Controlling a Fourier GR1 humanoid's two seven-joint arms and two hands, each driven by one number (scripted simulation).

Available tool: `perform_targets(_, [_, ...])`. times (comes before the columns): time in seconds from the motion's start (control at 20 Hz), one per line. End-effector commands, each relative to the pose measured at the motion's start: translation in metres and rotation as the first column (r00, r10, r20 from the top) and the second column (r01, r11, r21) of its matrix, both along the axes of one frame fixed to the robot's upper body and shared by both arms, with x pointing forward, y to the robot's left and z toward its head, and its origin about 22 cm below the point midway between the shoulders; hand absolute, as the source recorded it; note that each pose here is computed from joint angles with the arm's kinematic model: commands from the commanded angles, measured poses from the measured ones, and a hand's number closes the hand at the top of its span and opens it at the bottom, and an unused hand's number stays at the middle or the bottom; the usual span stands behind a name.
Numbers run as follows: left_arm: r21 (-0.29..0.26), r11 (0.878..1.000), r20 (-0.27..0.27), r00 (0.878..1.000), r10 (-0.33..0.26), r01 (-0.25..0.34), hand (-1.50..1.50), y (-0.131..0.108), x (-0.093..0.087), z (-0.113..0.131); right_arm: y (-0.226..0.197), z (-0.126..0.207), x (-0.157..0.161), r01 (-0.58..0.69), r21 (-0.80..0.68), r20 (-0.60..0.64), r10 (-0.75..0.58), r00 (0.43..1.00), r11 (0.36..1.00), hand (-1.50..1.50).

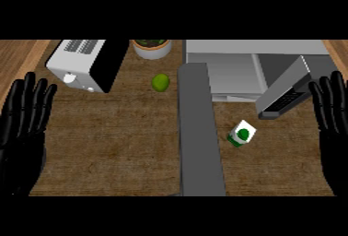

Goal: Pick up the milk, place it into the microwave and close the microwave

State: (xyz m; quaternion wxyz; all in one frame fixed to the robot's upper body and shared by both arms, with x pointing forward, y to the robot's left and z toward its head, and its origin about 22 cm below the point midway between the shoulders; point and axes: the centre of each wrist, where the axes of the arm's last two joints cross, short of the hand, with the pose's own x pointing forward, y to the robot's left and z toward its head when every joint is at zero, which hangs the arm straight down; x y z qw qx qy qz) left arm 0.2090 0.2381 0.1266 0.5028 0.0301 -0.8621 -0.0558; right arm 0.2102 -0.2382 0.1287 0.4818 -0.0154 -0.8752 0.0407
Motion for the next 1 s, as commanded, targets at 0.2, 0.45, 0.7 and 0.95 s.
perform_targets(0.2, [0.0, 0.997, 0.009, 0.997, -0.075, 0.075, -1.5, 0.008, 0.03, -0.013, 0.055, 0.008, 0.038, 0.18, -0.027, -0.012, -0.181, 0.983, 0.983, -1.5])
perform_targets(0.45, [-0.12, 0.992, -0.111, 0.993, -0.035, 0.022, -1.5, 0.013, 0.015, -0.023, 0.066, -0.011, 0.05, 0.237, 0.12, -0.147, -0.219, 0.965, 0.964, -1.5])
perform_targets(0.7, [-0.116, 0.993, -0.123, 0.992, -0.03, 0.016, -1.5, 0.017, 0.001, -0.03, 0.074, -0.022, 0.049, 0.256, 0.118, -0.156, -0.236, 0.959, 0.96, -1.5])
perform_targets(0.95, [-0.112, 0.993, -0.118, 0.992, -0.037, 0.023, -1.5, 0.013, -0.009, -0.021, 0.048, -0.032, 0.058, 0.292, 0.074, -0.205, -0.272, 0.94, 0.953, -1.5])
